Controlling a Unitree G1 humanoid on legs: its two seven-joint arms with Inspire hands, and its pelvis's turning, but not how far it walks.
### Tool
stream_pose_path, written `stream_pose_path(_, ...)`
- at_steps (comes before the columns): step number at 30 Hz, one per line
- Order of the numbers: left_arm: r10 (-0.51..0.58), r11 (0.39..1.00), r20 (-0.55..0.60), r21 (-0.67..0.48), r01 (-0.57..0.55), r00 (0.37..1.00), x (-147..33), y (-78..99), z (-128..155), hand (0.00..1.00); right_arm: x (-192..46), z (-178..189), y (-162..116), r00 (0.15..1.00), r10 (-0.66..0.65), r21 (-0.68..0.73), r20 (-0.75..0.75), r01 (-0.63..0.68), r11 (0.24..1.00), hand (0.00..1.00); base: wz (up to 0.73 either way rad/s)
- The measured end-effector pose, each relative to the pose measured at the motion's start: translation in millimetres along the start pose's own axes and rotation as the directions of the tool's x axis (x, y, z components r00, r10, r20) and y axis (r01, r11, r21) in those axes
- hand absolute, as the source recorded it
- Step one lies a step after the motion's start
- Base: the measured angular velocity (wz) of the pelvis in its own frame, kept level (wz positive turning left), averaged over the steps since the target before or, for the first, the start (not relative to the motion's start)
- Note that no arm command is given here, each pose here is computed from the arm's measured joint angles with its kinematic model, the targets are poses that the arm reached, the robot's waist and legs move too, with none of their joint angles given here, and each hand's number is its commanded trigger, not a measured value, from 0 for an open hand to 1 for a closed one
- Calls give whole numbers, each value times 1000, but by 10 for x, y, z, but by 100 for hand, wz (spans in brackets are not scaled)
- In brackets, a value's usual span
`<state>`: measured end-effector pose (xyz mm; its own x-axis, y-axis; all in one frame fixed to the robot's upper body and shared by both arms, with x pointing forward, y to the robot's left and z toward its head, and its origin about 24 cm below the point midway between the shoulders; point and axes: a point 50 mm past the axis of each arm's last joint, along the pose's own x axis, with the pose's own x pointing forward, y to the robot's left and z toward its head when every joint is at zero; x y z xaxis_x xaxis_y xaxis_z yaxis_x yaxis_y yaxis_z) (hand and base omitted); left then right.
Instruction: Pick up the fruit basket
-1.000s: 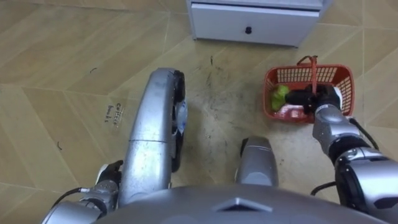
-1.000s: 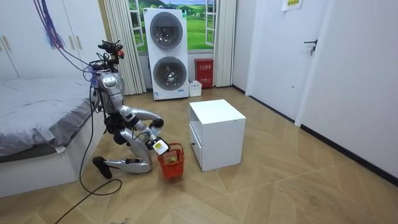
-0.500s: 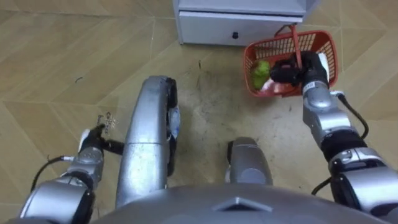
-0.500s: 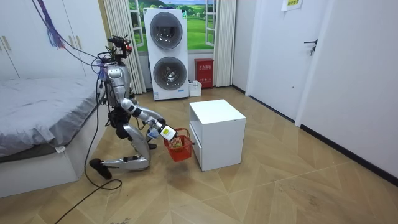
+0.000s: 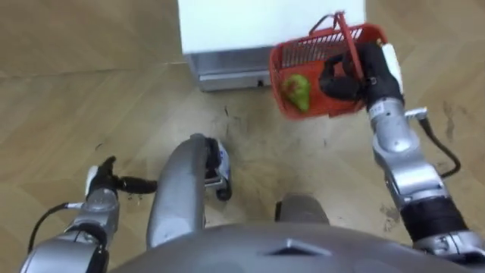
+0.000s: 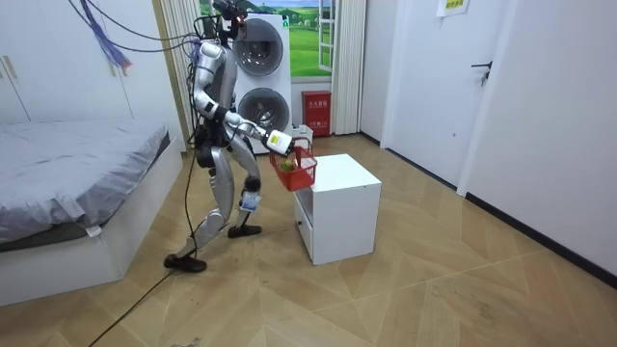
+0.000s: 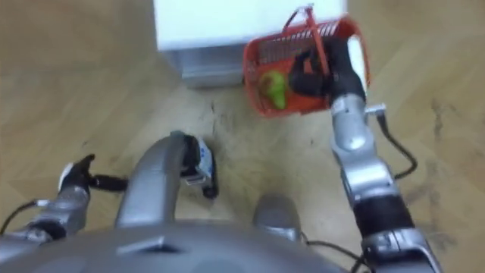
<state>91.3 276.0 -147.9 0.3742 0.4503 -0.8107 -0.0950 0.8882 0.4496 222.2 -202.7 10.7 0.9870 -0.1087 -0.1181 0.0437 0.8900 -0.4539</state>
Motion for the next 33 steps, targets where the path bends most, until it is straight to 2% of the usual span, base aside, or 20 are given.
stream_pose_path(4, -6, 1000, -8, -3, 6, 1000, -32, -10, -112, 0, -12, 300, -141, 987, -55, 32, 148, 51, 998, 100, -8)
stream_pose_path(10, -9, 1000, -60, 11, 10, 998, -112, 6, -396, 0, -165, 279, -119, 989, -13, 22, 147, 10, 1000, 100, 7)
stream_pose_path(18, -77, 996, -122, 37, 82, 990, -198, -49, -644, 0, -193, 320, -154, 986, 12, 12, 166, -14, 1000, 100, -3)
stream_pose_path(24, -119, 987, -140, 95, 133, 983, -213, -78, -682, 0, -240, 408, -221, 977, 24, 12, 210, -27, 1000, 100, -11)
stream_pose_path(33, -128, 988, -93, 76, 136, 987, -169, -89, -530, 0, -229, 471, -154, 968, 70, 23, 239, -77, 997, 100, -5)
